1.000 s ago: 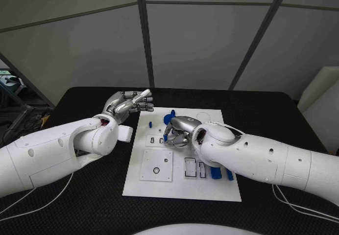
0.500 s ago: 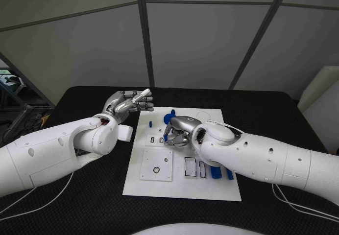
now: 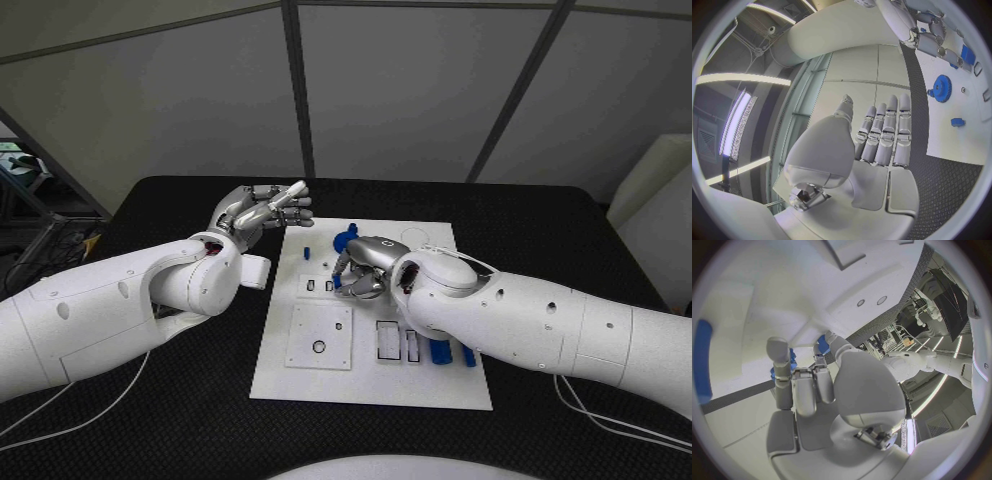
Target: Assemble the parts on the task board
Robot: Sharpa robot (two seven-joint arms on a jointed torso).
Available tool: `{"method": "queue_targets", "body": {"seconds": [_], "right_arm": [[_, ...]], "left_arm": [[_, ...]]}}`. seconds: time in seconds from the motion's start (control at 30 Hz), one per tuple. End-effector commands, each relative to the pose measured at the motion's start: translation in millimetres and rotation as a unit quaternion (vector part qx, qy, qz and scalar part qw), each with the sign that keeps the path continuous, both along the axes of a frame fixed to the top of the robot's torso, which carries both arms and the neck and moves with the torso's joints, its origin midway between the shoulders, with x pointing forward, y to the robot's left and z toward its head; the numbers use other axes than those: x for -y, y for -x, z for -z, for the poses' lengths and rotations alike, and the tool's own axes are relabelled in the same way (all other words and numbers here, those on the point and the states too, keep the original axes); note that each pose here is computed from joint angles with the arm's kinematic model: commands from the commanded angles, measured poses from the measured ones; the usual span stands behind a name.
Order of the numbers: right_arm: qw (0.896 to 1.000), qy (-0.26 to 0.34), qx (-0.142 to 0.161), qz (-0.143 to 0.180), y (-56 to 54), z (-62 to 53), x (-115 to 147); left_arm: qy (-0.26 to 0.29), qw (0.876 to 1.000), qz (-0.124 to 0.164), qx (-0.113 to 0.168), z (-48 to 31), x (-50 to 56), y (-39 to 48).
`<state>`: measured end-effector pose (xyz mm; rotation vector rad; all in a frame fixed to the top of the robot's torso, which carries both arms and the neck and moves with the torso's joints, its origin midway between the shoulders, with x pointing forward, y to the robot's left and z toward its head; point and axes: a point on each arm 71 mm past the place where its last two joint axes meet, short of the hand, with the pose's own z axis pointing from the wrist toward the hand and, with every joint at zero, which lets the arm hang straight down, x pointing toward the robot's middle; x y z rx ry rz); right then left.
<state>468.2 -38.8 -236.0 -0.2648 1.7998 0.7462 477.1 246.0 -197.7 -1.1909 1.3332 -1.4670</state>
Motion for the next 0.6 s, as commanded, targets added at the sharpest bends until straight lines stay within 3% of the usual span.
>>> {"method": "queue_targets", "body": {"seconds": [0.03,0.6], "right_arm": [[1.0,0.011,-0.005,0.004,0.2,3.9,1.3],[1.0,-0.009,0.009,0.012,-1.0,0.8,1.8]], "left_arm": [[0.002,1.0,0.007,-0.001,-0.9,1.6,-0.4],[0.002,1.0,0.009,-0.003,-0.5,2.6,-0.6]]}}
